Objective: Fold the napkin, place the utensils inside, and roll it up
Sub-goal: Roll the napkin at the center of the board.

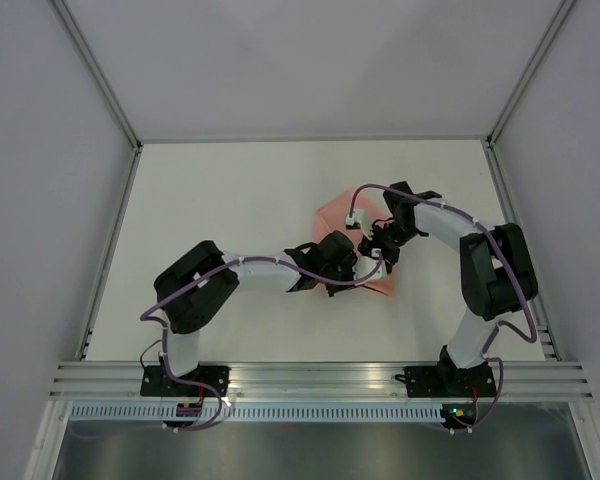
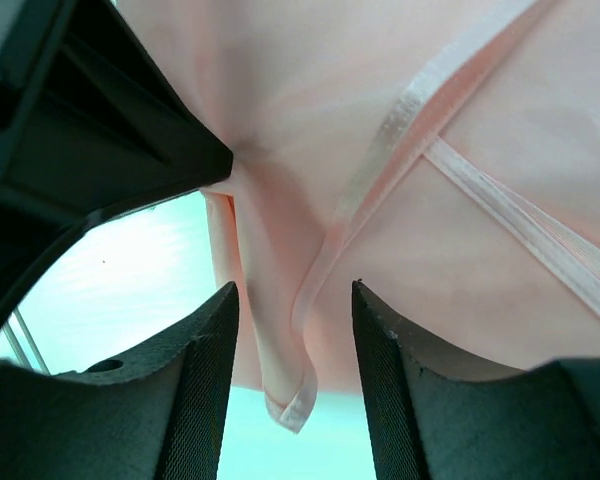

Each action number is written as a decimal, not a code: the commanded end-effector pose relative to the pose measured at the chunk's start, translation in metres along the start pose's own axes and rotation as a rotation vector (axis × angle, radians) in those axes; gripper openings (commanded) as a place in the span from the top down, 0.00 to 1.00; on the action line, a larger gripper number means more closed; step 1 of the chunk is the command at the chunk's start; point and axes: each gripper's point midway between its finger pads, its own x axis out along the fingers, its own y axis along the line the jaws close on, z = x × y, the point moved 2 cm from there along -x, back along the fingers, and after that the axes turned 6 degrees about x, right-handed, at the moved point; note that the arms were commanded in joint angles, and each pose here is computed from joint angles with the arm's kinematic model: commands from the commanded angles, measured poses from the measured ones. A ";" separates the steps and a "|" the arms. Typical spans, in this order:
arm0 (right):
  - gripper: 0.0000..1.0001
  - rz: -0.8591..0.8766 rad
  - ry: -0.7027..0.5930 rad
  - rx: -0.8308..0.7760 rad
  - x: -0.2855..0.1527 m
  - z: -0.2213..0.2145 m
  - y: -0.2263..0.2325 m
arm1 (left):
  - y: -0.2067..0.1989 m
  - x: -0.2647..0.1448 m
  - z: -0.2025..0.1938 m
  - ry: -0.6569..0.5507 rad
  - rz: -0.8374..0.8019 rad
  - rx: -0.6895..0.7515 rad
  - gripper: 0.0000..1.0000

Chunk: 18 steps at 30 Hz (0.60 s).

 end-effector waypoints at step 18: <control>0.42 -0.303 -0.491 -0.117 -0.080 0.008 0.009 | -0.014 0.003 -0.023 0.062 -0.366 -0.396 0.98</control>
